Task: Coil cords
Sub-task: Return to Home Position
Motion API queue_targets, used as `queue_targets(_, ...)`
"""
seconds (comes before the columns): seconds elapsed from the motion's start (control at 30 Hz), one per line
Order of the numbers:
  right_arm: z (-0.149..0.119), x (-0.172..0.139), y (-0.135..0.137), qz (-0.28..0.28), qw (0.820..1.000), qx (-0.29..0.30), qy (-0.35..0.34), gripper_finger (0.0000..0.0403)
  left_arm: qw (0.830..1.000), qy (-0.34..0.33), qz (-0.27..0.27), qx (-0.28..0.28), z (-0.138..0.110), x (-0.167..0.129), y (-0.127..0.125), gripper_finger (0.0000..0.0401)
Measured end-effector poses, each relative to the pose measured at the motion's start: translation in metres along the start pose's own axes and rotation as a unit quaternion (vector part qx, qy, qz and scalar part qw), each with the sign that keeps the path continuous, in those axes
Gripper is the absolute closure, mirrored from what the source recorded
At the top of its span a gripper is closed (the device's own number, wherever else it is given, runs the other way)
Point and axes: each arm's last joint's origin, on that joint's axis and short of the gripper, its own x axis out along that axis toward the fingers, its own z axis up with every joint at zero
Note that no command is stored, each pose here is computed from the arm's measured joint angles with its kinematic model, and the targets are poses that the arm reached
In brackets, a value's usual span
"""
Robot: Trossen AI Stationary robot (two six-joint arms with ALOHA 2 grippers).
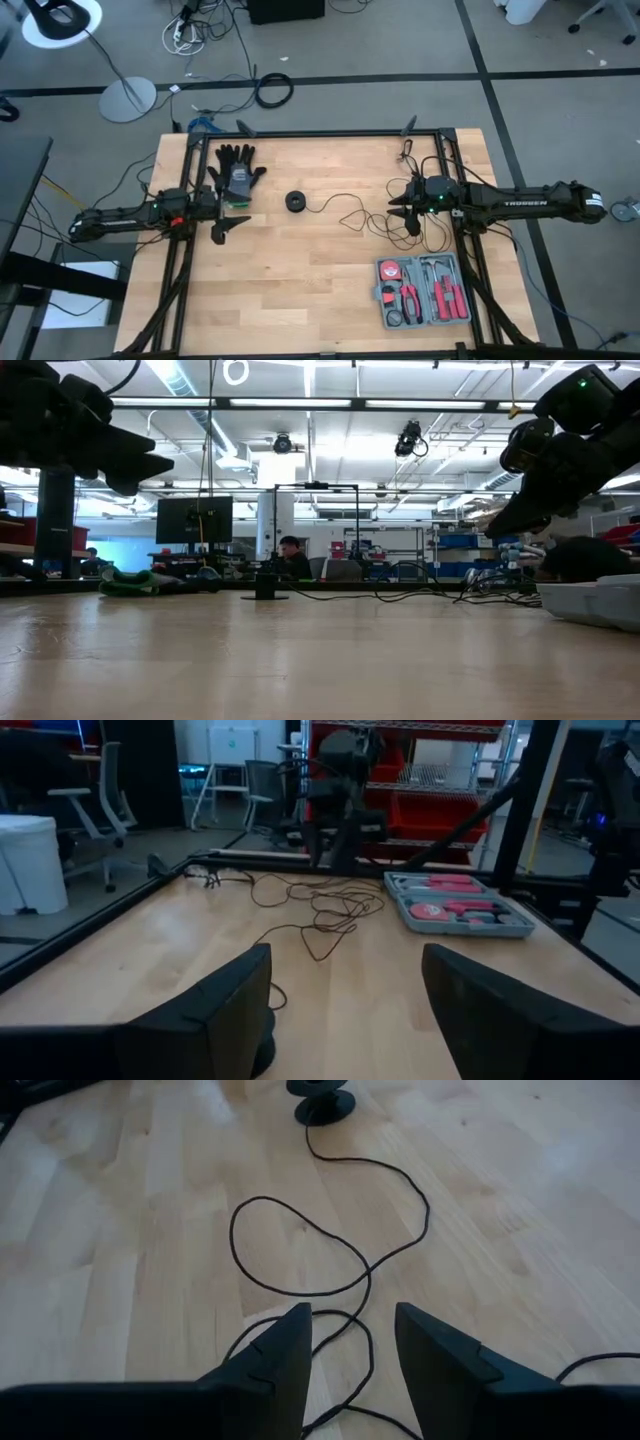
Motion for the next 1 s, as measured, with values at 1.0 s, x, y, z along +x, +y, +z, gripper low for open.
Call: queue_targets(1.0, -0.005, -0.016, 0.001, 0.006, 0.995, 0.013, -0.103, 0.0259, 1.0, -0.006, 0.001, -0.011, 0.001, 0.001, 0.0, 0.0137)
